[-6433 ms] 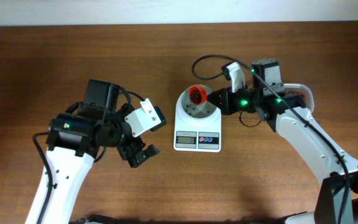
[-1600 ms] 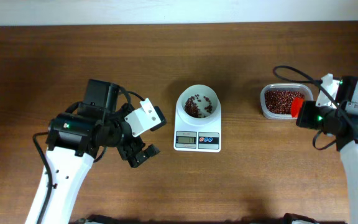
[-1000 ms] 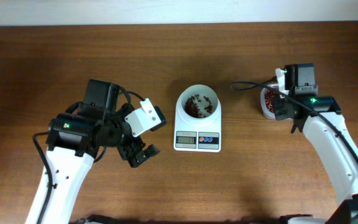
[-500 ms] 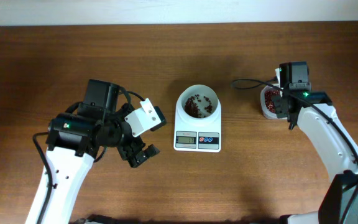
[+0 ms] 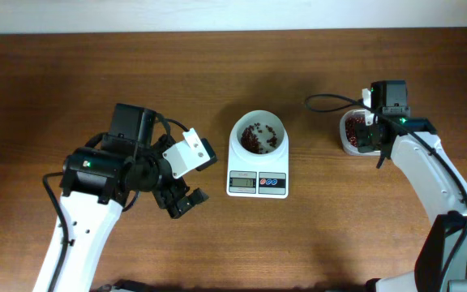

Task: Scoop and weigh 50g on scale
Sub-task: 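Scoop beans again from the tub with the right gripper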

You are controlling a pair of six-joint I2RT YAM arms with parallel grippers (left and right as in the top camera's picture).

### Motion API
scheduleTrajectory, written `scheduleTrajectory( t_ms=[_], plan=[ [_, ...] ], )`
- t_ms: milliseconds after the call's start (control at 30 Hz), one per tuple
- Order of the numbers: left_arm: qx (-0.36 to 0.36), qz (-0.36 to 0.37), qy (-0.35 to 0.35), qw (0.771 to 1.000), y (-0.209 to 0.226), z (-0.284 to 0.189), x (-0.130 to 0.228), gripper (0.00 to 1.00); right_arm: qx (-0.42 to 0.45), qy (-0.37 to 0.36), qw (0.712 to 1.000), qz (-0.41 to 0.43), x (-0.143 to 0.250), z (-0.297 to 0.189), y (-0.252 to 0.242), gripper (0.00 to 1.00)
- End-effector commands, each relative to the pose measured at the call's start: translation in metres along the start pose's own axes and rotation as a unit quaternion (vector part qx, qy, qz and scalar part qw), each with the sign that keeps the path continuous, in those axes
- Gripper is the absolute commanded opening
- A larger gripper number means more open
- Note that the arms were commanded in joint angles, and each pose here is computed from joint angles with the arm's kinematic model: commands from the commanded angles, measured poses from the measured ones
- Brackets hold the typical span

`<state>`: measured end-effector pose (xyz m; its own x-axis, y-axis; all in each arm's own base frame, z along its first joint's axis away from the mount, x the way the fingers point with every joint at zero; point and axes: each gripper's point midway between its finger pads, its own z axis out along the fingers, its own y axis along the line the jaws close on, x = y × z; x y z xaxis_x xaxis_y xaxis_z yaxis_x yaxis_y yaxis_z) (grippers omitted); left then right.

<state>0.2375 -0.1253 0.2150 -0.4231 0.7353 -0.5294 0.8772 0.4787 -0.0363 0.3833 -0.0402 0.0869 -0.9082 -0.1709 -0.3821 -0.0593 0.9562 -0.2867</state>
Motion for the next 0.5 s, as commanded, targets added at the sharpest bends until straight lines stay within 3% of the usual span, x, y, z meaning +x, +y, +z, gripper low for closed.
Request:
scheduleTrajectory(
  t_ms=[0, 267, 367, 467],
  plan=[
    [-0.001, 0.01, -0.01, 1.0, 0.0, -0.004, -0.005, 0.99, -0.048, -0.011, 0.998, 0.034, -0.009, -0.001, 0.014, 0.04],
    [-0.001, 0.01, -0.01, 1.0, 0.0, -0.004, -0.005, 0.99, -0.098, -0.005, 0.991, 0.096, -0.004, 0.001, 0.012, 0.04],
    [-0.001, 0.01, -0.01, 1.0, 0.0, -0.004, -0.005, 0.99, -0.184, -0.011, 0.973, 0.137, -0.003, -0.002, 0.012, 0.04],
    [-0.001, 0.01, -0.01, 1.0, 0.0, -0.004, -0.005, 0.99, -0.21, -0.006, 0.958, 0.196, 0.004, -0.001, -0.004, 0.04]
  ],
)
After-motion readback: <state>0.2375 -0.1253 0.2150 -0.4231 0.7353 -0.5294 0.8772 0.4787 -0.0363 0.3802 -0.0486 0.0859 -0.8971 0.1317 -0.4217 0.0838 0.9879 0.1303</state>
